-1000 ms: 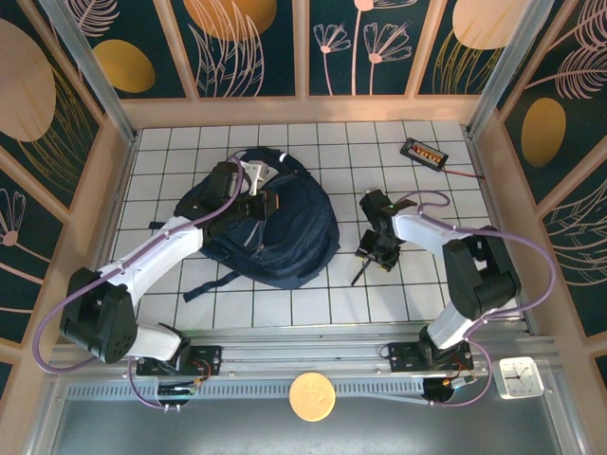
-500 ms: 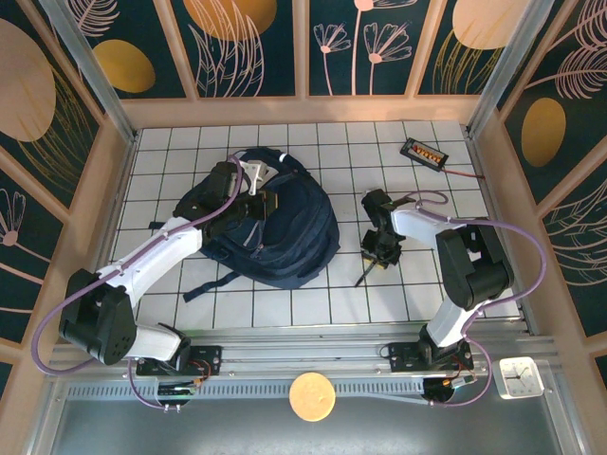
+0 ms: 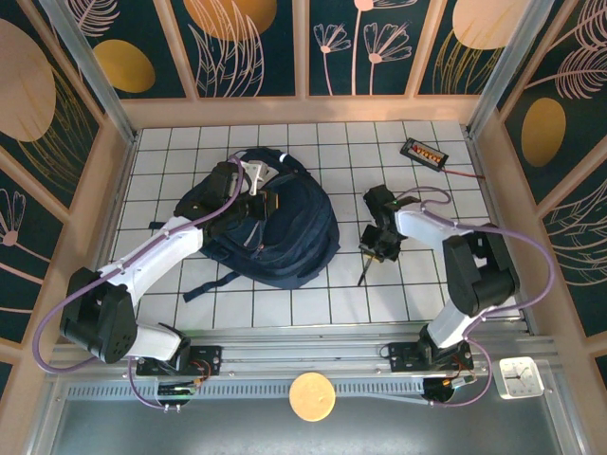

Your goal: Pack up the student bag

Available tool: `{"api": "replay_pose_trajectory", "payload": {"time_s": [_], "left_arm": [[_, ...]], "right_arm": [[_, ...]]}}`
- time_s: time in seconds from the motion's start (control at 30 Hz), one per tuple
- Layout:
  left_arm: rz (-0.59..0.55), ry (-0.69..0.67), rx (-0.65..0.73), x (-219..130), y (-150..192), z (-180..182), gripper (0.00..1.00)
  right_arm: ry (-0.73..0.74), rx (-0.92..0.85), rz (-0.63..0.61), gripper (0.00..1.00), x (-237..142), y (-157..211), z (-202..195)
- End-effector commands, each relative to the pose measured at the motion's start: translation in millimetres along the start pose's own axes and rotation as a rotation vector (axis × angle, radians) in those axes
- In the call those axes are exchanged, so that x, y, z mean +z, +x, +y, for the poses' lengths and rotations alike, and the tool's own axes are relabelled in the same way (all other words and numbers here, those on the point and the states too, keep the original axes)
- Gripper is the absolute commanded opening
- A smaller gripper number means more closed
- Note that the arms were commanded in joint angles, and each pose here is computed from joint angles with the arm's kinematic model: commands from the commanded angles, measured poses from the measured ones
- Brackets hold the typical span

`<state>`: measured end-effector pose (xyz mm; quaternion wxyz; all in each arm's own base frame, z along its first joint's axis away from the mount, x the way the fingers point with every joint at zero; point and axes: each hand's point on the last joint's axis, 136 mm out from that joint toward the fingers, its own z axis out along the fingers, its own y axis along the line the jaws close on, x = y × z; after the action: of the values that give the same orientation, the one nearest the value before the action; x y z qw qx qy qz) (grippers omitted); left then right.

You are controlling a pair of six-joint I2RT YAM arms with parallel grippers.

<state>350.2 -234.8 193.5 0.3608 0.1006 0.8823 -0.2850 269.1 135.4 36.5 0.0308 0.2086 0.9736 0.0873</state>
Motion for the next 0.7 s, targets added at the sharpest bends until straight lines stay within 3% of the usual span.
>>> {"api": "replay_pose_trajectory", "payload": {"time_s": [0.0,0.23,0.33,0.67], "left_arm": [[-0.108,0.085,0.06,-9.7,-36.7,-25.2,0.0],[-0.11,0.1,0.072,-12.5,-43.2,-31.2,0.0],[-0.112,0.104,0.073,-14.1,-45.4,-33.1,0.0],[-0.143,0.116,0.051,-19.9,-54.9,-37.9,0.0]], "right_arm": [[-0.135,-0.015,-0.073,0.11,-43.8,-10.9,26.6],[-0.418,-0.062,-0.2,0.11,-144.8,-30.7,99.7],[-0.523,-0.097,-0.212,0.11,-165.7,-38.0,139.9],[-0.646,-0.226,-0.155,0.11,-148.2,-33.1,248.8]]}}
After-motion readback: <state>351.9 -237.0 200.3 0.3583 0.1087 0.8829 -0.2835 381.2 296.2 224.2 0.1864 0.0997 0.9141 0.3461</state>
